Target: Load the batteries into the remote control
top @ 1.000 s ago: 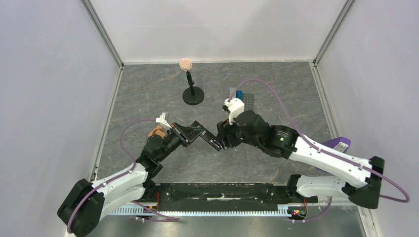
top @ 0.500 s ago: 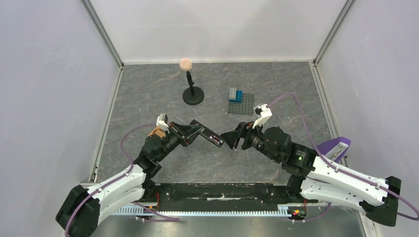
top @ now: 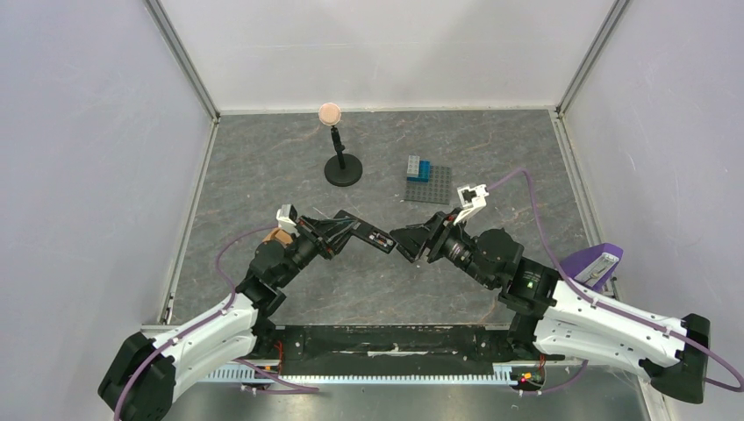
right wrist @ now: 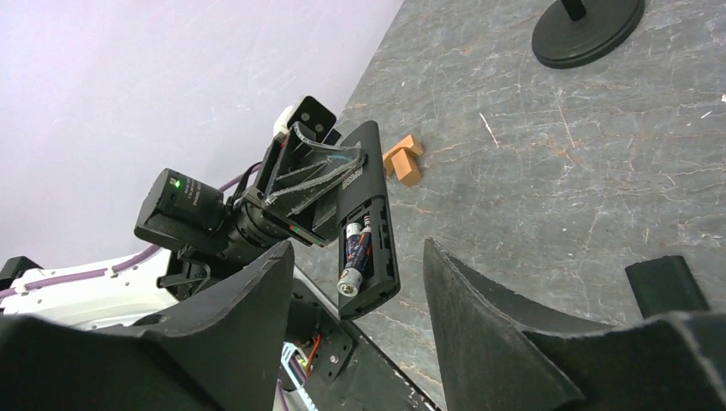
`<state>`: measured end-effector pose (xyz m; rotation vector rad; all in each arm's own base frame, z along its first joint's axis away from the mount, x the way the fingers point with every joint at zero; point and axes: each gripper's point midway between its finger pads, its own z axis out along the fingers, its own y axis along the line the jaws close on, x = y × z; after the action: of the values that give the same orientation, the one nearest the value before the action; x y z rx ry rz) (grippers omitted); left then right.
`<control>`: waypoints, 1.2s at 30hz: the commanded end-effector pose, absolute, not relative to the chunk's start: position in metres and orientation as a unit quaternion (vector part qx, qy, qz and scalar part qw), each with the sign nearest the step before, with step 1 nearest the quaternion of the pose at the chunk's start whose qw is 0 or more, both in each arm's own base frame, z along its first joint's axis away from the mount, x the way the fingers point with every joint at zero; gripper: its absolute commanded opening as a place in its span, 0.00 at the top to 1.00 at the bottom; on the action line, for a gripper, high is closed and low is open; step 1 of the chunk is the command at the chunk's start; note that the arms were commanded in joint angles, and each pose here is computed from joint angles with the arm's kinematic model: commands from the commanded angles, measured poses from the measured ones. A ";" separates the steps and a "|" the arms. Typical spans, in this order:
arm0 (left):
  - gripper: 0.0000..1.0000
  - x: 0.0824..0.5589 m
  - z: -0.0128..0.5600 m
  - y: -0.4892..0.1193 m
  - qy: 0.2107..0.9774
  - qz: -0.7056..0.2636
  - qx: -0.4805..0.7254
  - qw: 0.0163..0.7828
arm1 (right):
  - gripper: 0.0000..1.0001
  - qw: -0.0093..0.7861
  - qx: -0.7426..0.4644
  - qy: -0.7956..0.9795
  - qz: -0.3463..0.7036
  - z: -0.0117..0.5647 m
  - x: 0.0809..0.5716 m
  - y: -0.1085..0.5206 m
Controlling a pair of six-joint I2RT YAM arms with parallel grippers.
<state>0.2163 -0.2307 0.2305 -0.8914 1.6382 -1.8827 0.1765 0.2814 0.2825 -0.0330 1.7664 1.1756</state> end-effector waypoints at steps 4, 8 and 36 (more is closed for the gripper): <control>0.98 0.219 0.266 -0.227 0.552 -0.727 -0.334 0.237 | 0.47 0.485 -0.009 0.717 0.501 0.285 0.176 0.286; 0.98 0.219 0.266 -0.227 0.551 -0.726 -0.337 0.237 | 0.49 0.481 -0.013 0.720 0.500 0.280 0.175 0.287; 0.98 0.218 0.266 -0.226 0.561 -0.716 -0.337 0.243 | 0.29 0.473 -0.026 0.719 0.507 0.283 0.173 0.296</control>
<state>0.2185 -0.2272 0.2352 -0.9557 1.6178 -1.8972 0.1751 0.2973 0.2528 -0.0758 1.8435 1.1767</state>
